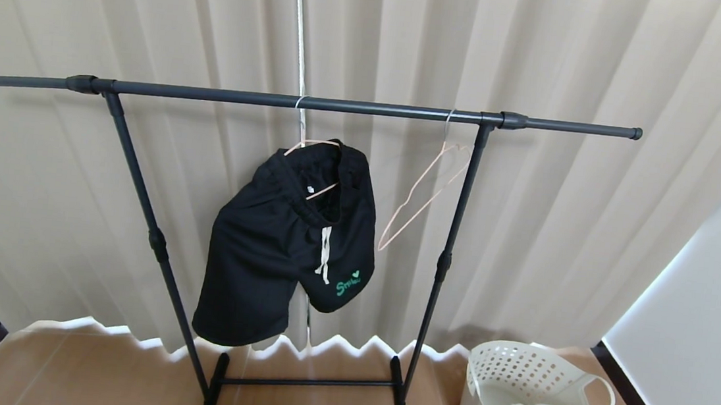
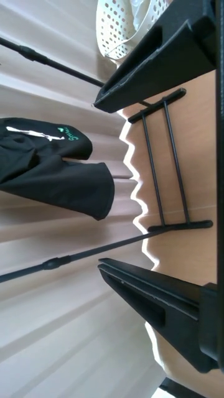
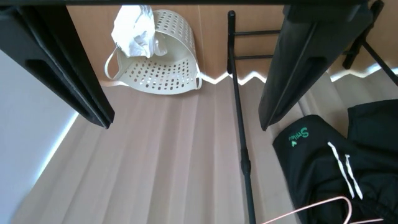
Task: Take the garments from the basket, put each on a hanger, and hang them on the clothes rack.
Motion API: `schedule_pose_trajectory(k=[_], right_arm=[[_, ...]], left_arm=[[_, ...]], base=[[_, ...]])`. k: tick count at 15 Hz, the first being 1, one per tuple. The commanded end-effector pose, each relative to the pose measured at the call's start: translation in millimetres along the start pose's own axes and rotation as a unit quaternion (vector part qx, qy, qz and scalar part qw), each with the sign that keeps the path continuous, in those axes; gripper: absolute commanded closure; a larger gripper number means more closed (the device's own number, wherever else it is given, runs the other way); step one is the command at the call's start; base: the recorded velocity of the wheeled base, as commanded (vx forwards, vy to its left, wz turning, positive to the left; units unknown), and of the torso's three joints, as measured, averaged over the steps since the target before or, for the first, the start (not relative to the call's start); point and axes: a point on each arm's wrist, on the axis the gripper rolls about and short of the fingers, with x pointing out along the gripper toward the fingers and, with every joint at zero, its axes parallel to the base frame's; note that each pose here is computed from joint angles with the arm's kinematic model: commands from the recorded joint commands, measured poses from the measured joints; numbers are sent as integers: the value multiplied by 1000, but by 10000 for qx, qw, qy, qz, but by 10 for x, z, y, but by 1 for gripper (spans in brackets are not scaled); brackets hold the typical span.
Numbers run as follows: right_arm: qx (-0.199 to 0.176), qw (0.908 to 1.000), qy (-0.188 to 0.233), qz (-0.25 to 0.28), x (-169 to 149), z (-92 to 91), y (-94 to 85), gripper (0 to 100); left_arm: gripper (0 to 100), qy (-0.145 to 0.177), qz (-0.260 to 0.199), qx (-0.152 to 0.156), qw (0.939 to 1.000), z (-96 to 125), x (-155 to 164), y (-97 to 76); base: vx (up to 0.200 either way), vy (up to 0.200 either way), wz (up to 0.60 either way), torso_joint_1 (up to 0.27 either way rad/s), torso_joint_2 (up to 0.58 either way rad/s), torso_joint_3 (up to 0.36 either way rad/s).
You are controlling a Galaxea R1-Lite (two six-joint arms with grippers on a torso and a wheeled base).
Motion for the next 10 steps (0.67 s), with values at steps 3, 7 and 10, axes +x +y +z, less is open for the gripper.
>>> schedule_pose_trajectory(k=[3,7,10], right_arm=[[40,10000,-5,-5,-1,2,0,0],[63,10000,-5,-5,-1,2,0,0],[64,10000,-12,-5,-2,2,0,0]], left_arm=[[0,-20,-172,-71,9998,9,-2,-7],[0,-20,-180,-71,9998,7,-1,-7],[0,-28,-179,-70,9998,11,-2,-7]], base=[[0,0,0,-106,274,165],[0,0,0,-145,377,221],[0,0,0,-177,463,277]])
